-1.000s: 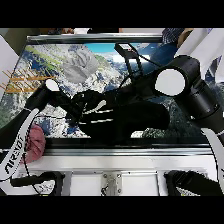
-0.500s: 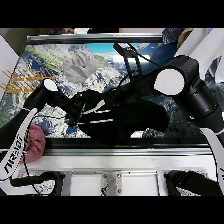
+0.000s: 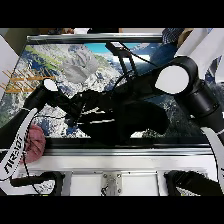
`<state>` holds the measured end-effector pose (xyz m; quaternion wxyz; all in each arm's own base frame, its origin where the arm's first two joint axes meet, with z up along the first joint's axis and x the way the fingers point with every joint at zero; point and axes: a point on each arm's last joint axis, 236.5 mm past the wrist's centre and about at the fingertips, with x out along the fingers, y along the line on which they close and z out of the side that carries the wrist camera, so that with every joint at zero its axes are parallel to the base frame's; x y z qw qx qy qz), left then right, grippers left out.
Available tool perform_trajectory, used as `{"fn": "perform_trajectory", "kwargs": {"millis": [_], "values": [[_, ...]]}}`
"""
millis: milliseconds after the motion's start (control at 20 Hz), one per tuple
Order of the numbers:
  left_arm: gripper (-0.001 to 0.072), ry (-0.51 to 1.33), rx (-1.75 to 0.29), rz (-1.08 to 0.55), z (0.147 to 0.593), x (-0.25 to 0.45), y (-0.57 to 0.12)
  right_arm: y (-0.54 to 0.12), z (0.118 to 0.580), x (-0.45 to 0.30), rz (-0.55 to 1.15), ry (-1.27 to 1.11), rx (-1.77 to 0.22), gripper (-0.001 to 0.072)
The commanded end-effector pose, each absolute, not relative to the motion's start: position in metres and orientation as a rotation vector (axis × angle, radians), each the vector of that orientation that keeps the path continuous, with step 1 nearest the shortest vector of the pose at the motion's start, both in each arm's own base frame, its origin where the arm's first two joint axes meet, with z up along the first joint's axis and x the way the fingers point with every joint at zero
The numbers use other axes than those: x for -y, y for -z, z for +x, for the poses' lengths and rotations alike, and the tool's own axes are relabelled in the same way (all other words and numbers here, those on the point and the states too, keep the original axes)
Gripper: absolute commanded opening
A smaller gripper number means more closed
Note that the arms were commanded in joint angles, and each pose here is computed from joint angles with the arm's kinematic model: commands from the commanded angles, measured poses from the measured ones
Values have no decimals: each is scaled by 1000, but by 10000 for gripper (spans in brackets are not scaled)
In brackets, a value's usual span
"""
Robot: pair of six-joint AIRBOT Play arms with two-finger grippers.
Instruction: Fold the clothes and pants, and hang the long-sleeved shirts on hangers.
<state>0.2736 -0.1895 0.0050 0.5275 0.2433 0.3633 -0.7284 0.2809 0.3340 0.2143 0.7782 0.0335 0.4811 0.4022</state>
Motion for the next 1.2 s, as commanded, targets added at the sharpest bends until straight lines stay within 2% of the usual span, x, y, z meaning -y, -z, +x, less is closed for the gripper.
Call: {"fn": "perform_trajectory", "kwargs": {"millis": [0,200,350,550,700,800,850,900,1150], "values": [[12,1740,-869,582,274,189,-5,-219,276,-300,-2,-870,-1053,539],[12,1740,-869,581,274,189,-5,-242,282,-224,-78,-810,-988,542],[12,1744,-870,580,273,189,-5,-241,286,-163,-48,-718,-969,546],[12,1761,-878,573,269,188,-7,-212,283,-114,184,-766,-913,553],[12,1771,-884,569,266,187,-7,-205,296,-90,358,-851,-723,553],[12,1776,-887,566,265,187,-8,-197,297,-87,321,-910,-622,559],[12,1780,-889,565,264,187,-8,-184,295,-86,267,-925,-622,631],[12,1780,-888,565,264,187,-8,-170,293,-86,242,-931,-636,655],[12,1786,-891,562,263,187,-9,-139,291,-100,204,-1030,-642,652]]}}
